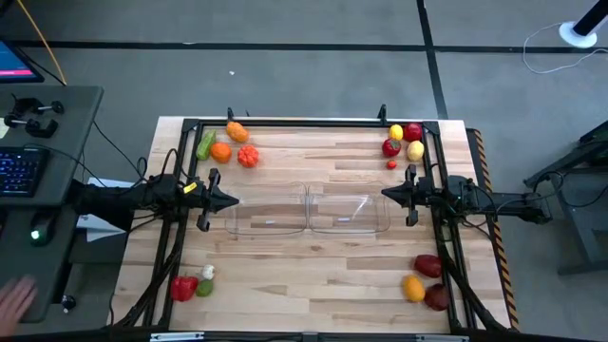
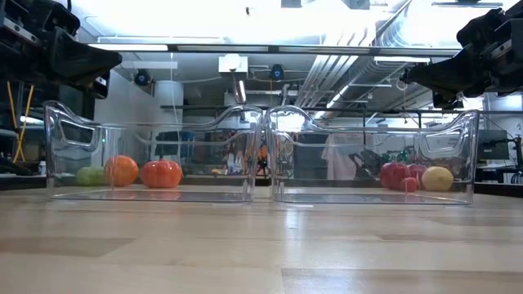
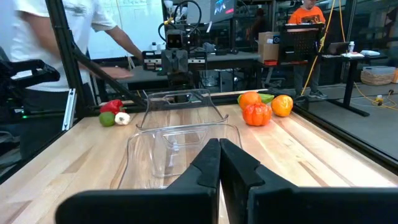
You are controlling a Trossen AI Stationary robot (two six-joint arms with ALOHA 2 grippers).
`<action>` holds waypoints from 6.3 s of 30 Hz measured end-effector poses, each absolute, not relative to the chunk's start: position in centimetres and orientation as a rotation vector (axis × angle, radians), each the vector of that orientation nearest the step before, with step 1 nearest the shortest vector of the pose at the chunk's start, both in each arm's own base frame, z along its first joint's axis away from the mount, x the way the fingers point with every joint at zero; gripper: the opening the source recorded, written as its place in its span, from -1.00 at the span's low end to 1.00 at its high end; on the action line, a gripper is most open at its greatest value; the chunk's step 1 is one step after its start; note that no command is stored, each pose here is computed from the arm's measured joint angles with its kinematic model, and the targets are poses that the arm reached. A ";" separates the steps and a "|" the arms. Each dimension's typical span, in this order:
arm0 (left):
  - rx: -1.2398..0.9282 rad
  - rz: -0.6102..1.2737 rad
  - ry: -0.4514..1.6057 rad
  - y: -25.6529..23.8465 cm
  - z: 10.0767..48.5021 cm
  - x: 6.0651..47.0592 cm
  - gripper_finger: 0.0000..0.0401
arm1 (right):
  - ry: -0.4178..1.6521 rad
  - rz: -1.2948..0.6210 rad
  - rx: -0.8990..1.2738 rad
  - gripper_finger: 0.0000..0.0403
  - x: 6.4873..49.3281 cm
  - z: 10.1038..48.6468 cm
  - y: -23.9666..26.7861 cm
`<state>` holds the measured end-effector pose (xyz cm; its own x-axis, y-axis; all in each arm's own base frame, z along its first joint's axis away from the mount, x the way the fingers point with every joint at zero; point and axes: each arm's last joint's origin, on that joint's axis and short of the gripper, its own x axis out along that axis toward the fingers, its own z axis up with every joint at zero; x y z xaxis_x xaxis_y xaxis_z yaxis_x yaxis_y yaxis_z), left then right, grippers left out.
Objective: Sort produce into baskets
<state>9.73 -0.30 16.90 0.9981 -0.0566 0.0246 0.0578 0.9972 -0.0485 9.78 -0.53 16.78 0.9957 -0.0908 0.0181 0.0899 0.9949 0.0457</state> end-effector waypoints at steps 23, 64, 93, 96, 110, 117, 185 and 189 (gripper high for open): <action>-0.049 -0.057 -0.023 -0.3 16.9 9.7 -1.00 | -0.020 -0.091 0.045 -1.00 9.8 16.8 -0.5; -0.049 -0.057 -0.023 -0.3 16.9 9.7 -1.00 | -0.020 -0.091 0.045 -1.00 9.8 16.8 -0.5; -0.050 -0.057 -0.023 -0.3 16.9 9.7 -1.00 | -0.020 -0.091 0.045 -1.00 9.8 16.8 -0.5; -0.049 -0.057 -0.023 -0.3 16.9 9.7 -1.00 | -0.020 -0.091 0.045 -1.00 9.8 16.8 -0.5; -0.049 -0.057 -0.023 -0.3 16.9 9.7 -1.00 | -0.020 -0.091 0.045 -1.00 9.8 16.8 -0.5; -0.049 -0.057 -0.023 -0.3 16.9 9.7 -1.00 | -0.137 -0.100 0.027 -1.00 9.7 17.9 -0.6; -0.049 -0.057 -0.023 -0.3 16.9 9.7 -1.00 | 0.792 -1.319 1.049 0.92 14.0 17.8 -21.8; -0.049 -0.057 -0.023 -0.3 16.9 9.7 -1.00 | 0.792 -1.311 1.051 0.91 14.1 17.8 -21.8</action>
<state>9.73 -0.30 16.90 0.9981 -0.0568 0.0243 0.0579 0.9971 -0.0486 14.09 -21.78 17.80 0.1276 -0.3676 -0.9212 0.9865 -0.0495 0.1564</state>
